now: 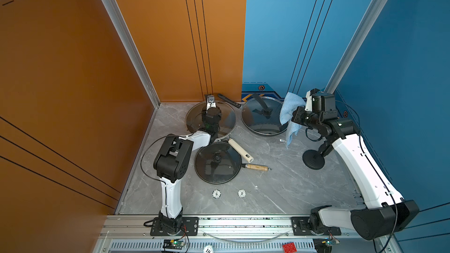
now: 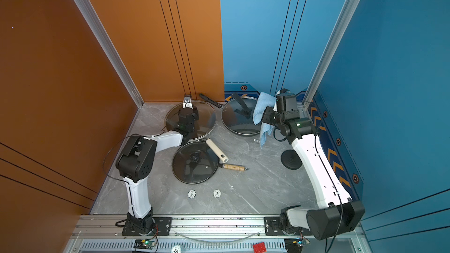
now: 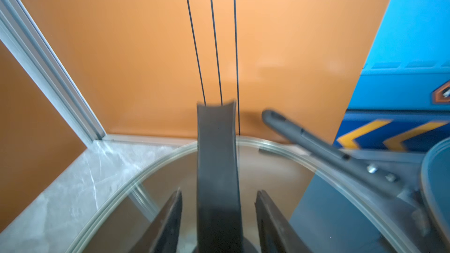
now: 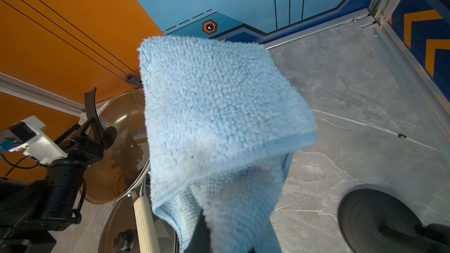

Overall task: Wipe the pot lid with a cloth
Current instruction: Place the pot lid on the cooking pot, then pick up the pot lid from the cooking pot.

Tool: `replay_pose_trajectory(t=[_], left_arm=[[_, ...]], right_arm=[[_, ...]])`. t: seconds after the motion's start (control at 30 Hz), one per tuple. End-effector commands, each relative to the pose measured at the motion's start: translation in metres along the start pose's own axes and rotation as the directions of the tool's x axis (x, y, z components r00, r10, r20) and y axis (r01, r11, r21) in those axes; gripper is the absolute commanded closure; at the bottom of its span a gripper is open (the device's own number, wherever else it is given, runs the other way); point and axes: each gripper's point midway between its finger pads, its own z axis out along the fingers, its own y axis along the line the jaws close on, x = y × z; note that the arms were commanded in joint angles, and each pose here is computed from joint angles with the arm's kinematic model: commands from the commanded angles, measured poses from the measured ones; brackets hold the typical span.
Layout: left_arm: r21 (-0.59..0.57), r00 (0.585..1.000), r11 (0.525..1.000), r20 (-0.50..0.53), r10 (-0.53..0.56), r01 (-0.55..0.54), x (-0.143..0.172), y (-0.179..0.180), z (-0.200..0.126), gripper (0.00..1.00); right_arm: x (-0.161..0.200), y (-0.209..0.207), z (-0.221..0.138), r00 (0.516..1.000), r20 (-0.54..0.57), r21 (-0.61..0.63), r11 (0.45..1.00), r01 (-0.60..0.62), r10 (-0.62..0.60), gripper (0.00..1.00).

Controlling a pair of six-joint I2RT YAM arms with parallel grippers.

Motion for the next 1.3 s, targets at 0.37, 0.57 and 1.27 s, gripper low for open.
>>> replay_pose_trajectory(t=[0.37,0.57,1.27], left_arm=[[0.203,0.989,0.968,-0.033,-0.142,0.145,-0.093,0.002,-0.112,0.02],[0.270,0.907,0.907,-0.360,-0.217,0.324,-0.081,-0.015,-0.192,0.02],[0.383,0.868,0.914,-0.490,0.077,0.135,-0.010,0.000,-0.267,0.01]], right_arm=[[-0.004,0.074,0.055,0.997,-0.013,-0.191,0.979,0.070,-0.074,1.00],[-0.004,0.109,0.073,0.994,-0.010,-0.246,0.964,0.102,-0.108,1.00],[-0.003,0.123,0.076,0.993,0.010,-0.233,0.965,0.119,-0.120,1.00]])
